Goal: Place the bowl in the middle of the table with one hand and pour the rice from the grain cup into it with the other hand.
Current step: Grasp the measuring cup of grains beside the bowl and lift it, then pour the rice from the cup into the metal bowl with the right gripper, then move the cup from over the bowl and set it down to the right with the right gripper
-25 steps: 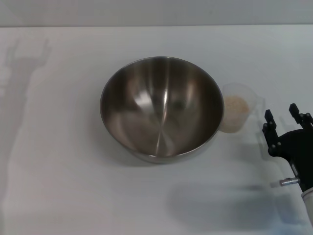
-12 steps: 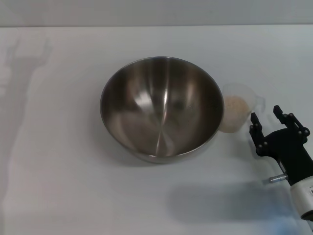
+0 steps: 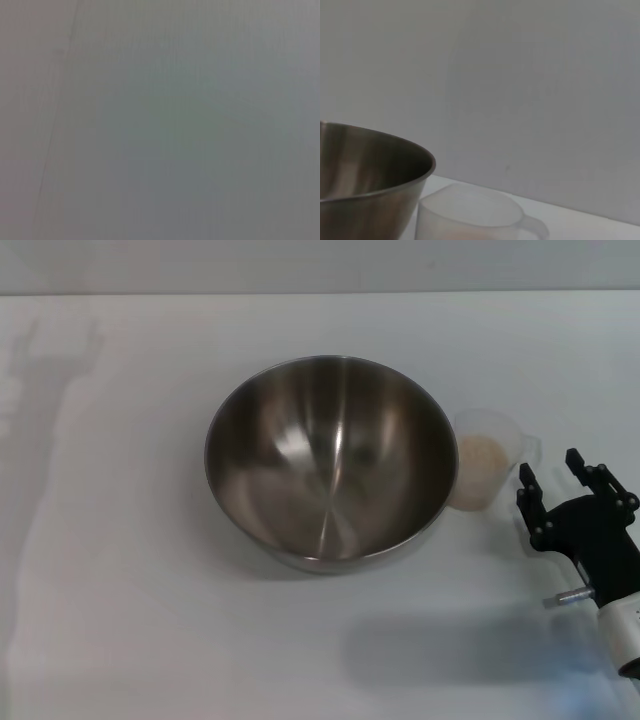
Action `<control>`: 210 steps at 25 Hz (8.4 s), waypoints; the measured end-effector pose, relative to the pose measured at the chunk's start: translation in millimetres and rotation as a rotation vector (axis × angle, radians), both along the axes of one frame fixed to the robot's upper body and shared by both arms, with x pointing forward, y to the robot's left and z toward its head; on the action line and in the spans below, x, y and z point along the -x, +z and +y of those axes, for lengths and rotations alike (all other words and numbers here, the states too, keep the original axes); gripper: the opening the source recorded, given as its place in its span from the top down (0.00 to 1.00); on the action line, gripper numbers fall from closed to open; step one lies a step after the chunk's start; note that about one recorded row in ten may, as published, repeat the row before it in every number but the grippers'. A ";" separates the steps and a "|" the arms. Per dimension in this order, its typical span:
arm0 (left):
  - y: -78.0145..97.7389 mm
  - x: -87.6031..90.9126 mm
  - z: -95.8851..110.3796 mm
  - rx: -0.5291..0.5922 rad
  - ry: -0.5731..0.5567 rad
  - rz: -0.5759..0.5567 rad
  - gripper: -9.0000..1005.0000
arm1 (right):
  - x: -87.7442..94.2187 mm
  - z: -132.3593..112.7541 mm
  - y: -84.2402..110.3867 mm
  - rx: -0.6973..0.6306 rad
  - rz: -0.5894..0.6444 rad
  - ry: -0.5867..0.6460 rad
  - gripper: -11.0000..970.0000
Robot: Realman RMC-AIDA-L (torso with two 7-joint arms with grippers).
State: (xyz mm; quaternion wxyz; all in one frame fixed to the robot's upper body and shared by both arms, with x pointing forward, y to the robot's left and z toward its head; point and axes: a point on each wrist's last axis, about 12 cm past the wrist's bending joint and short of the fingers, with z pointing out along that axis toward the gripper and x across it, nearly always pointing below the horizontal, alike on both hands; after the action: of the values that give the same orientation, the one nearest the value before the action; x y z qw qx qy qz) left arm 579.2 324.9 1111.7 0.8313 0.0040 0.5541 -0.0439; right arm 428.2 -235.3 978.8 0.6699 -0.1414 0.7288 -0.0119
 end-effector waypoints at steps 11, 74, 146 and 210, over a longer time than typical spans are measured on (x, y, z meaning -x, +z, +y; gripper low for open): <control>-0.4 2.6 -0.8 0.005 0.001 -0.008 0.19 | -9.9 -2.0 2.7 0.018 -0.019 0.008 0.47; -4.1 13.1 -8.8 0.017 0.021 -0.041 0.19 | -138.4 35.1 109.8 0.577 -0.718 0.214 0.97; 8.0 13.5 -10.5 0.095 -0.015 -0.104 0.19 | -108.6 12.3 96.4 0.046 -0.553 0.102 0.97; 18.6 29.4 -5.4 0.103 -0.025 -0.226 0.19 | -87.5 -14.6 17.1 -0.137 0.062 0.066 0.63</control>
State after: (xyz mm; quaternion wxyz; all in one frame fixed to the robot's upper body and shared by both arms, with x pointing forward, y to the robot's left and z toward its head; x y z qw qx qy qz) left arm 549.8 319.5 1130.3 0.8868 -0.0272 0.4540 -0.0820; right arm 515.7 -250.0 995.9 0.6551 -0.1194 0.7433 0.0645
